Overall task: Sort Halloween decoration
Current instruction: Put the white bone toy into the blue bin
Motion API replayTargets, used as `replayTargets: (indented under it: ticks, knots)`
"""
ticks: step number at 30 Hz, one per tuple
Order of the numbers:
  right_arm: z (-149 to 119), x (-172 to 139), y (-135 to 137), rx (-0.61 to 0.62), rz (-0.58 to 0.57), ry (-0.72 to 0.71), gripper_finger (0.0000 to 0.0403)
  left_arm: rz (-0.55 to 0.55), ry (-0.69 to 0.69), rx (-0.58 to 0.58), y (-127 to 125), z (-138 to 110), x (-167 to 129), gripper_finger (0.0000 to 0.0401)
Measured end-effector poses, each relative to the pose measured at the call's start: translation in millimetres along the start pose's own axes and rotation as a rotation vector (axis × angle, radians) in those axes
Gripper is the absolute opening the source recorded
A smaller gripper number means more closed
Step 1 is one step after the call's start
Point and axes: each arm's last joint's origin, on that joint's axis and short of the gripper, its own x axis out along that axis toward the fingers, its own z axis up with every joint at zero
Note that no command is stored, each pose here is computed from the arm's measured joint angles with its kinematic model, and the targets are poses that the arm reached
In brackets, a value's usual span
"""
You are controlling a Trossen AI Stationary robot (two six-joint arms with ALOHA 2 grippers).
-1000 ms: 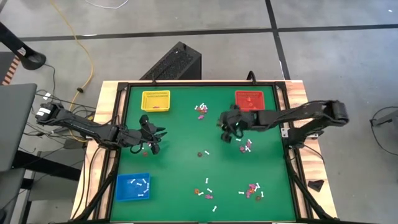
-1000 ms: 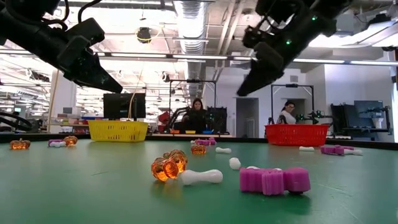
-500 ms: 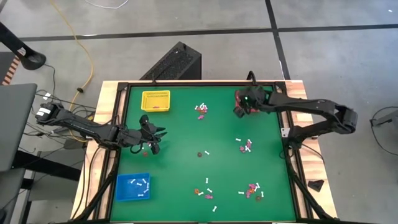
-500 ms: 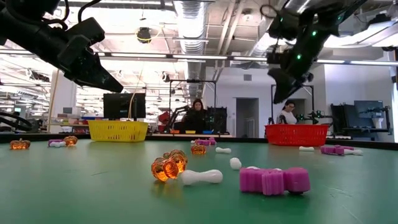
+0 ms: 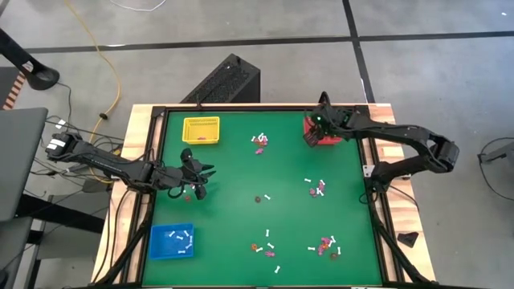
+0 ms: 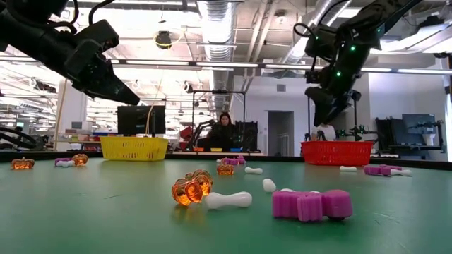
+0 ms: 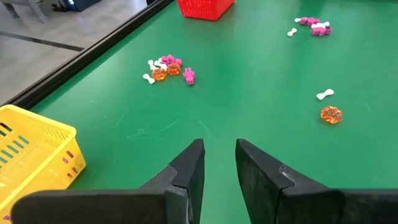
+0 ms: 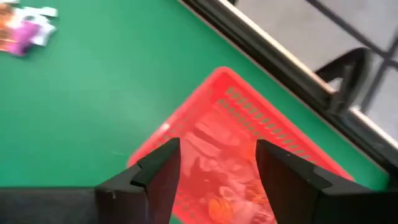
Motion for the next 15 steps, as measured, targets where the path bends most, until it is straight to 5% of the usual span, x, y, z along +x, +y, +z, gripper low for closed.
replayTargets:
  ticks: [7, 15]
  knots:
    - [2, -14, 22, -0.005, 0.204, -0.052, 0.0244, 0.000, 0.002, 0.001, 0, 0, 0, 0.0081]
    - [-20, -51, 103, -0.254, 0.542, -0.183, 0.0243, -0.039, 0.072, -0.097, 0, -7, 0, 0.0081]
